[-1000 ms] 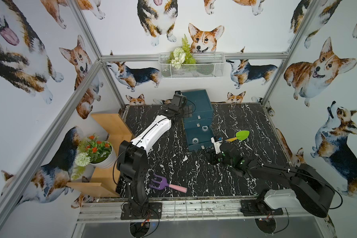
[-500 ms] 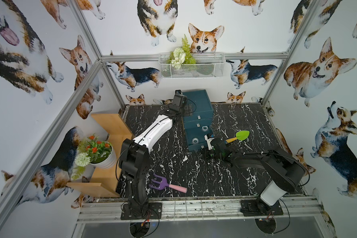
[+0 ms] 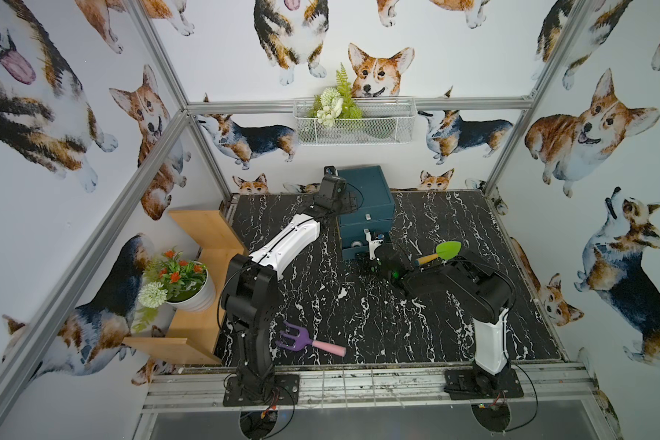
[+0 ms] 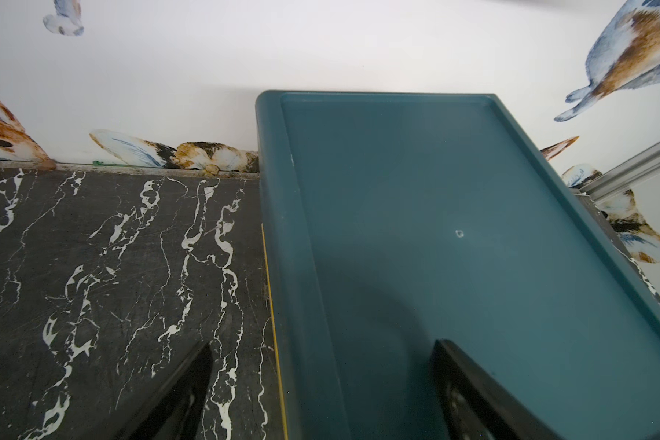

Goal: Place the transparent tape into the drawer according to color
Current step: Close the drawer in the storage box.

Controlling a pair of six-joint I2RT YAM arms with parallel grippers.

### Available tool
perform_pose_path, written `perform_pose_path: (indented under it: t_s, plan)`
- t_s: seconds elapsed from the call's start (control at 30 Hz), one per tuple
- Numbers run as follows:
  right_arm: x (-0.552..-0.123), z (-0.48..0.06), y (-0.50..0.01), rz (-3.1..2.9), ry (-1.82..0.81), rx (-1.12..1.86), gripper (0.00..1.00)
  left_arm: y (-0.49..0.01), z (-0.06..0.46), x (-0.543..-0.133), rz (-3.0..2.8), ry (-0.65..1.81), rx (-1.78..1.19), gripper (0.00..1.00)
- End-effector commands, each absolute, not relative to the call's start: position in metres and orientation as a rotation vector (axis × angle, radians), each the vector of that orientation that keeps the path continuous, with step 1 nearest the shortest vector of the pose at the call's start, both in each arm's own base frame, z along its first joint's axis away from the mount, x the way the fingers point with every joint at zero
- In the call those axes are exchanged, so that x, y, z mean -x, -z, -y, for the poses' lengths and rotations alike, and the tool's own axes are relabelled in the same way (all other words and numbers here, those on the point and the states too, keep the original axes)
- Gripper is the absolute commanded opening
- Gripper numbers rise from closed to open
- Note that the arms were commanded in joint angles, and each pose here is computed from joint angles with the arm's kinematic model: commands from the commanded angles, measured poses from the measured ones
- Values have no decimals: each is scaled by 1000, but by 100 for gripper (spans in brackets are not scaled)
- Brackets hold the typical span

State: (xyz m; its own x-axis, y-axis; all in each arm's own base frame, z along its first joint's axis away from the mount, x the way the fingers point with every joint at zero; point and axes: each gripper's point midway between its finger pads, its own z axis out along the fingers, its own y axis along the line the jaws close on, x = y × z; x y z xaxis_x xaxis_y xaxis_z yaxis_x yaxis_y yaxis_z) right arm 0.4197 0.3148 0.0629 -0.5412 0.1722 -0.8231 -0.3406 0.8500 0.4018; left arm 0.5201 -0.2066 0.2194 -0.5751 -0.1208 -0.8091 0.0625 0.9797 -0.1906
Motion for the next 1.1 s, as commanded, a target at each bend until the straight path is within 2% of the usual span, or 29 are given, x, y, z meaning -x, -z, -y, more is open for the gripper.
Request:
perform_pose_path:
  t_s: [0.0,0.47,0.67,0.8,0.93,1.07]
  plan:
    - [-440,-320,-94,-1878,-697,61,25,-152,188,-482,-2449,90,-47,95]
    - [-473,-341,-95,-1821,-741,-13,25,-136,188,-472,-2488,104,-46,95]
    - [-472,-349,-96,-1829,-755,-9,26,-135,188,-469,-2494,117,-41,95]
    - [-450,-353,-105,-1844,-811,50,35,-152,189,-469,-2459,149,-29,96]
    - [-406,-349,-119,-1852,-879,97,50,-188,190,-463,-2385,227,-3,98]
    - [-364,-334,-131,-1855,-891,125,60,-218,190,-446,-2304,328,23,99]
